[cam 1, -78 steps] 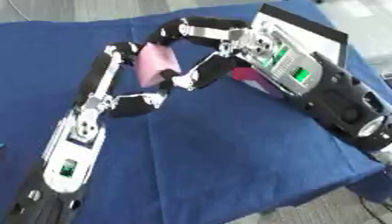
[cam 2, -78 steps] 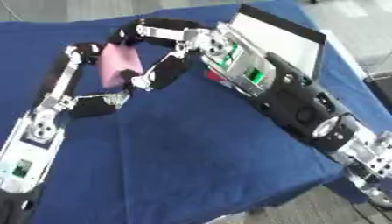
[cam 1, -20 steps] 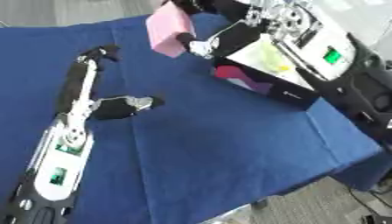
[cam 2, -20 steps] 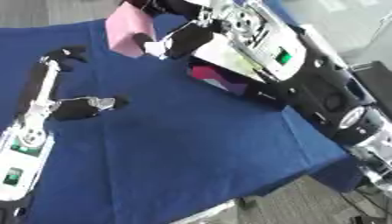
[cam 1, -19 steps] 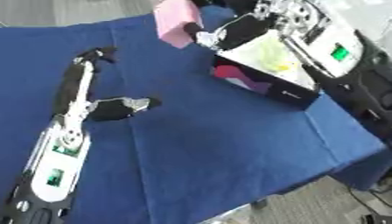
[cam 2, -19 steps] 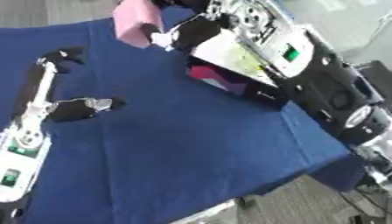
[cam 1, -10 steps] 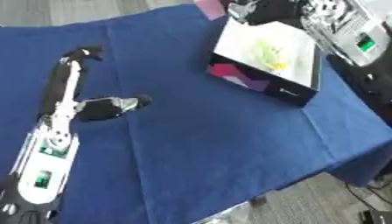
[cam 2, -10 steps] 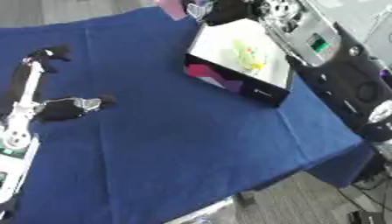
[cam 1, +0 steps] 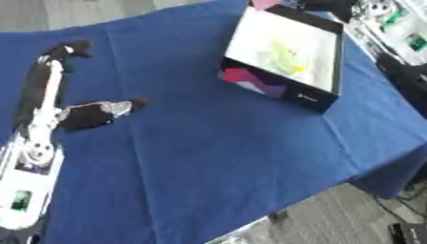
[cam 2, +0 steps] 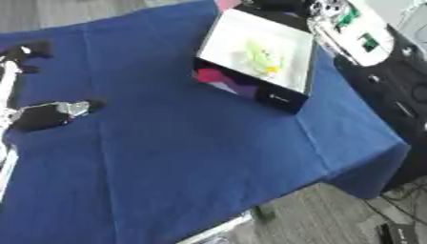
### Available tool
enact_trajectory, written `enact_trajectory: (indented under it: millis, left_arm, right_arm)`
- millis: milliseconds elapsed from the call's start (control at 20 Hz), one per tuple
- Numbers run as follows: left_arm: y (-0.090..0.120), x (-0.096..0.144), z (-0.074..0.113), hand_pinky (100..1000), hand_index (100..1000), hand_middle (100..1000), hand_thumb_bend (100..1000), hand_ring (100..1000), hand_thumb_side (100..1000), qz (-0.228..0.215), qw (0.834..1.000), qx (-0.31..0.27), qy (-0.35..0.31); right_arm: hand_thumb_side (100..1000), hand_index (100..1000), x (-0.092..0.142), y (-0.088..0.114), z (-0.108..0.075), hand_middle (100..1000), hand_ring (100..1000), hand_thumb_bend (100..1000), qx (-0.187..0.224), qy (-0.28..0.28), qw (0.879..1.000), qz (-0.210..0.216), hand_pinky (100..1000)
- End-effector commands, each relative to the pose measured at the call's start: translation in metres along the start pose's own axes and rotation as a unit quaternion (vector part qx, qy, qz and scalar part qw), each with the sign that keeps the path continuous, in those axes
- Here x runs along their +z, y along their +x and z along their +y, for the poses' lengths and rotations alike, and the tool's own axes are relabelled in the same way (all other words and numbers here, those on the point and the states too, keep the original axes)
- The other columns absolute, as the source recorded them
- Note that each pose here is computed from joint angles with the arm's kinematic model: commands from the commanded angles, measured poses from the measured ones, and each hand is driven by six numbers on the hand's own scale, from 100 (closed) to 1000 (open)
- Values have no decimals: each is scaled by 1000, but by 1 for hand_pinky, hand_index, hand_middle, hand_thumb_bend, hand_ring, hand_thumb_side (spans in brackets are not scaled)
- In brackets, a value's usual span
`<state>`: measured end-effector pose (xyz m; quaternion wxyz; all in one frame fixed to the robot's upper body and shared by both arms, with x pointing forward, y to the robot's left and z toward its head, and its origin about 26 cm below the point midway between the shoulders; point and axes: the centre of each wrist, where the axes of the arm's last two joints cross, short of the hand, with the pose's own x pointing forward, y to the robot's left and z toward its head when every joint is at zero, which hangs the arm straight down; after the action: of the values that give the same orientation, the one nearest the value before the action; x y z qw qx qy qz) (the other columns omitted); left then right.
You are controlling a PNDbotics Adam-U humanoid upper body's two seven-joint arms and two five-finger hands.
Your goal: Pick up the objects with one hand, pass them to the other hand, and then place them into the box on the other side of the table.
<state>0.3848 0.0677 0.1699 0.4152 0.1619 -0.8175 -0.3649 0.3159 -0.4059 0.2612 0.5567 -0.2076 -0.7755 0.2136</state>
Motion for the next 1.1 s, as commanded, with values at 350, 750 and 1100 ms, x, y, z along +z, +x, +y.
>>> enact_trajectory:
  millis: [350, 750, 1100]
  left_arm:
    - [13, -3, 19, 779, 859, 700, 930, 860, 429, -25, 1000, 0, 15]
    - [18, -2, 24, 781, 862, 702, 931, 862, 430, -33, 999, 5, 20]
    - [21, -2, 26, 782, 865, 704, 936, 865, 430, -38, 999, 8, 21]
  right_arm:
    - [403, 719, 12, -17, -41, 688, 809, 100, 22, -57, 998, 27, 944]
    - [408, 719, 20, -33, -48, 688, 808, 100, 34, -75, 995, 47, 943]
    - [450, 720, 26, -46, -51, 689, 809, 100, 32, -89, 993, 68, 944]
